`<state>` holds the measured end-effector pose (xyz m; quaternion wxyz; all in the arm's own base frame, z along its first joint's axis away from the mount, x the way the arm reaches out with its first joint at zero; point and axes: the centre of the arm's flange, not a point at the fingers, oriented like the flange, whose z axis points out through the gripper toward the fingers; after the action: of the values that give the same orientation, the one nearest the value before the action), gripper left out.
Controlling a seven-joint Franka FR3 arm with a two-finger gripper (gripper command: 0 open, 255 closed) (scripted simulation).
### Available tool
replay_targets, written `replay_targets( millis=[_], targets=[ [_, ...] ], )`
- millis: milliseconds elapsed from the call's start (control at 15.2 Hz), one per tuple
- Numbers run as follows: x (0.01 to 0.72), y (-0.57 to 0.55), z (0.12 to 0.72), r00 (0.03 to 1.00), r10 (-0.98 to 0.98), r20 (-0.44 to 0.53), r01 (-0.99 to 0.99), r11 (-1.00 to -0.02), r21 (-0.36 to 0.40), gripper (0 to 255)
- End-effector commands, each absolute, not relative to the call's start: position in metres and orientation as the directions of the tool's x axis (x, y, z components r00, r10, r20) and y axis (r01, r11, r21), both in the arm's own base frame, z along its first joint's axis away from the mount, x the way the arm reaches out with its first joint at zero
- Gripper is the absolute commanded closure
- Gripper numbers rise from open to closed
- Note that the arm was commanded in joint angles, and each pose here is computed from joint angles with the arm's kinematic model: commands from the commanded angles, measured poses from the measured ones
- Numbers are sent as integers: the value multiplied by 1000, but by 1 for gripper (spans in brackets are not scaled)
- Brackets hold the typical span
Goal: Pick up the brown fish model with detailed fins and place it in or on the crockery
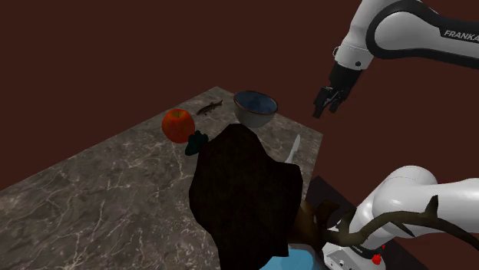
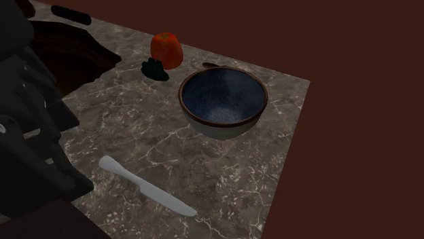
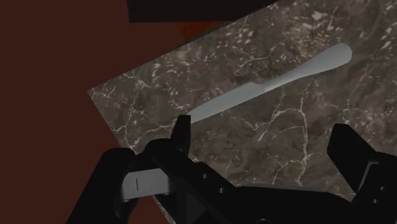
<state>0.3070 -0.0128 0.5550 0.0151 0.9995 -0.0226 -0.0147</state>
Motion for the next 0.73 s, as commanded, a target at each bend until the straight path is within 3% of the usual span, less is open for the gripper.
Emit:
replay_targets(
  millis=[0,660],
  targets=[
    [307,-13,555,999,-46,-29,-45,-999,31,0],
    [385,85,520,925,-378,-31,-377,-926,28,0]
  ],
)
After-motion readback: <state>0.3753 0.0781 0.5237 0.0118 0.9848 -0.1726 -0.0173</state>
